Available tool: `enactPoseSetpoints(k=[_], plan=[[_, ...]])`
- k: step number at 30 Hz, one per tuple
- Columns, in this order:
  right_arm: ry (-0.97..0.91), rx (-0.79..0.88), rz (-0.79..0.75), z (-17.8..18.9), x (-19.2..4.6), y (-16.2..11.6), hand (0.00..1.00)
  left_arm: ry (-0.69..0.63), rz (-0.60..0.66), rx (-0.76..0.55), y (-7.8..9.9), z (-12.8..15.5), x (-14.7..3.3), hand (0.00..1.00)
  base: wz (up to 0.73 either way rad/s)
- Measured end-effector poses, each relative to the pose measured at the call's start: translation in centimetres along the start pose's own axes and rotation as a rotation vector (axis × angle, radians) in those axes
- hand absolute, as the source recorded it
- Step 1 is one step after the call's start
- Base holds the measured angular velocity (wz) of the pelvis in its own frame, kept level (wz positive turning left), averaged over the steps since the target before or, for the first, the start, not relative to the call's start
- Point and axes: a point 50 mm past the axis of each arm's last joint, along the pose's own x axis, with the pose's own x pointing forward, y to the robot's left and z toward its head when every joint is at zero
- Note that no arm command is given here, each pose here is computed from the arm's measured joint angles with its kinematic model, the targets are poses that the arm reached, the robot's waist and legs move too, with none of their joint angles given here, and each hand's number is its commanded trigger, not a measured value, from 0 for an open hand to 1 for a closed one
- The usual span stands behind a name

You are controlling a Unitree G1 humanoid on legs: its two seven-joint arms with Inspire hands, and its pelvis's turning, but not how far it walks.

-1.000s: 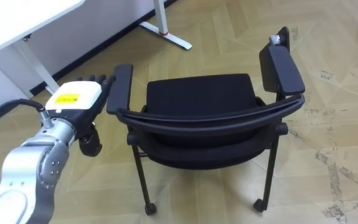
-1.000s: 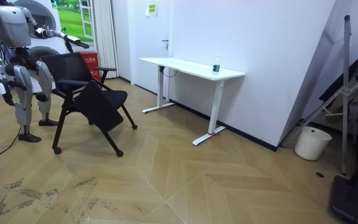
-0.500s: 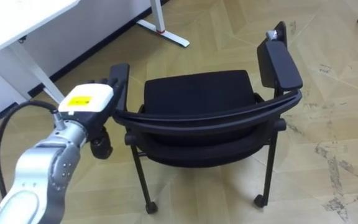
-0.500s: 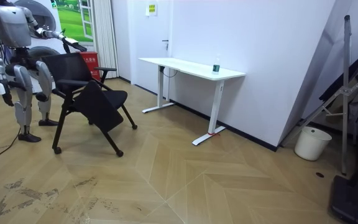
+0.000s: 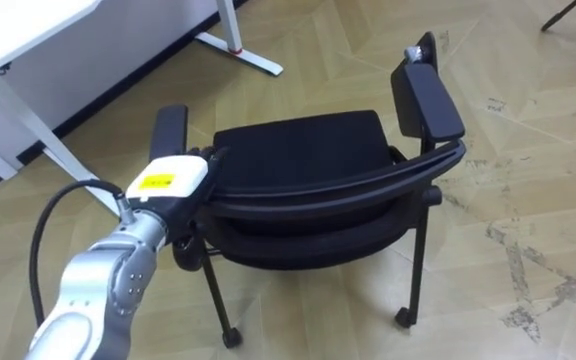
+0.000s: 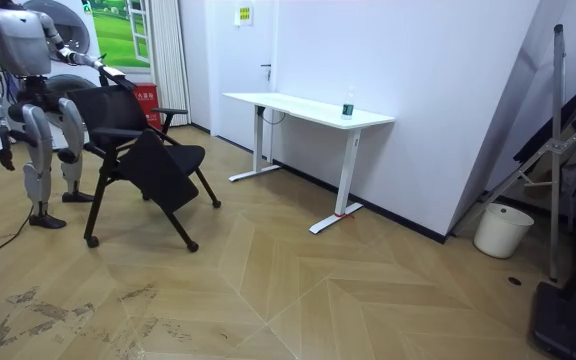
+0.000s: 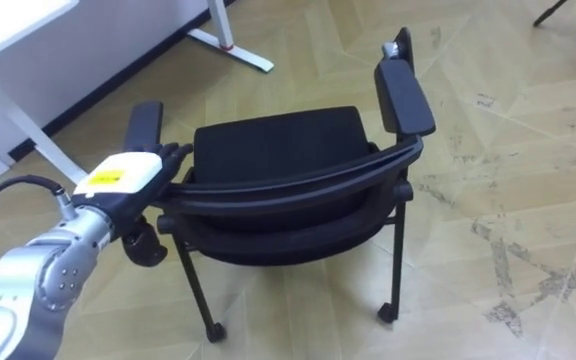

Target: Push chair

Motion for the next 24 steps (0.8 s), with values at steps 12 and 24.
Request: enactPoseSetpoints(k=[12, 24], plan=[[-0.003, -0.034, -0.018, -0.2, 0.0, -0.1, 0.0, -0.01, -0.025, -0.041, -1.0, -0.5, 0.9, 0.0, 0.0], [-0.029, -0.062, 0.001, 0.2, -0.1, 0.5, 0.0, -0.011, 0.007, -0.06, -1.4, -0.6, 1.8, 0.0, -0.03]])
